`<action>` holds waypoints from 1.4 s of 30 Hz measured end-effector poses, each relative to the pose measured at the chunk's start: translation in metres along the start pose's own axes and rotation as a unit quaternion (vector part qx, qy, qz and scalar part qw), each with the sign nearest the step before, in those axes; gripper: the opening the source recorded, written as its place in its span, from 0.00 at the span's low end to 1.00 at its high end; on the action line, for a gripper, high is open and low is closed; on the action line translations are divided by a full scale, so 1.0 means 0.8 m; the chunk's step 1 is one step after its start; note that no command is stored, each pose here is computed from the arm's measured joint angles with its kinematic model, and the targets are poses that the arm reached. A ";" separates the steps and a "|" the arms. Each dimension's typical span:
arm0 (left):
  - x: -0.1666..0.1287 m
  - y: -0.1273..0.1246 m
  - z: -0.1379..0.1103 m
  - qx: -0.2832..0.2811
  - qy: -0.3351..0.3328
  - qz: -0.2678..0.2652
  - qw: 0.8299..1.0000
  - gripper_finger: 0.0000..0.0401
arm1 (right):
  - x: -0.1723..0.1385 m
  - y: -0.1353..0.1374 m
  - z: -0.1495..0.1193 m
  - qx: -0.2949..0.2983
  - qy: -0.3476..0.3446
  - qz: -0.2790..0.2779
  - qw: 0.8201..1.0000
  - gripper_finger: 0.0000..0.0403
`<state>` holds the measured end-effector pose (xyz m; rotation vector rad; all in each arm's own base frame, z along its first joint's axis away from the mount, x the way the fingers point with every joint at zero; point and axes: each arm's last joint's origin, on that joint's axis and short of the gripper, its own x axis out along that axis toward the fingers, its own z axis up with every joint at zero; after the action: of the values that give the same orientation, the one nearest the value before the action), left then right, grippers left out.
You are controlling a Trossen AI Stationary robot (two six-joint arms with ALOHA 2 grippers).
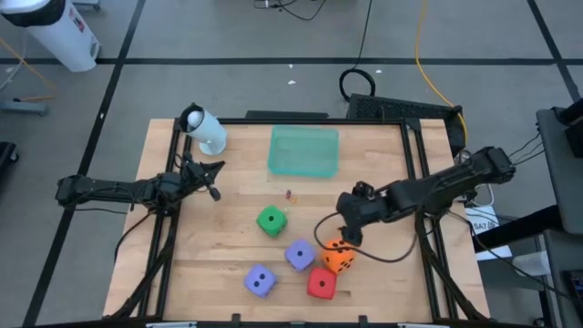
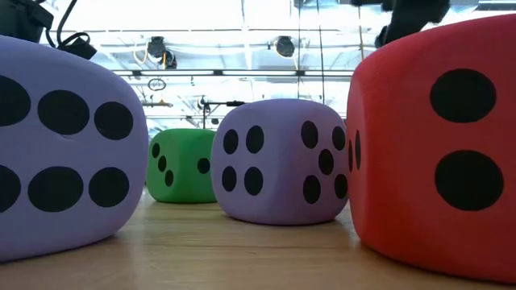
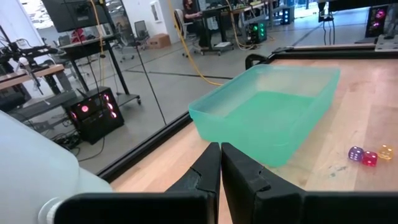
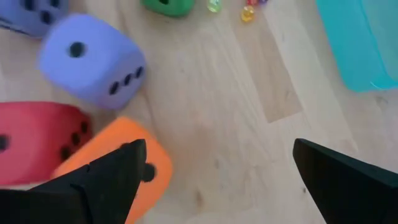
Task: Pick & Place Dice
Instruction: Put the big orange dice into the bin
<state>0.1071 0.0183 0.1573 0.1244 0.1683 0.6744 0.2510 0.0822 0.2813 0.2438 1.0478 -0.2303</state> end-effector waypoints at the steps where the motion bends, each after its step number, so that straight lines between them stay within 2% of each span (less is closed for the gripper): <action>1: 0.000 0.000 0.000 0.000 0.000 0.000 1.000 0.06 | -0.006 0.001 -0.004 0.000 0.002 0.003 1.000 0.98; 4: 0.000 0.000 0.000 0.001 0.000 0.000 1.000 0.06 | -0.017 0.008 -0.015 -0.007 0.017 0.027 0.999 0.98; 11: 0.000 0.000 0.000 0.007 0.000 0.000 1.000 0.06 | -0.027 0.051 -0.033 -0.135 -0.034 0.075 0.987 0.98; 14: 0.000 0.000 0.000 0.006 -0.001 0.000 1.000 0.06 | -0.018 0.067 -0.040 -0.156 -0.028 0.081 0.984 0.98; 22: 0.000 0.000 0.000 -0.013 0.000 0.000 1.000 0.06 | 0.046 0.084 -0.047 -0.215 0.028 0.015 0.976 0.98; 26: 0.000 0.000 0.000 -0.031 0.000 0.000 1.000 0.06 | 0.067 0.066 -0.041 -0.201 0.057 -0.048 0.977 0.98; 30: 0.000 -0.001 -0.001 -0.042 0.002 -0.011 0.999 0.06 | 0.069 0.046 -0.029 -0.169 0.072 -0.071 0.980 0.98; 36: 0.000 -0.003 0.000 -0.046 0.001 -0.039 0.998 0.06 | 0.055 0.033 -0.020 -0.204 0.058 -0.067 0.975 0.98; 40: 0.000 -0.003 0.000 -0.054 0.001 -0.040 0.998 0.06 | 0.033 0.019 -0.010 -0.153 0.024 -0.061 0.986 0.98; 42: 0.000 -0.003 0.000 -0.055 0.002 -0.040 0.998 0.06 | 0.022 0.014 -0.005 -0.146 0.018 -0.020 0.989 0.98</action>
<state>0.1083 0.0165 0.1565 0.0116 0.1386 0.6025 0.2595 0.0930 0.2654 -0.0383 1.1088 -0.1062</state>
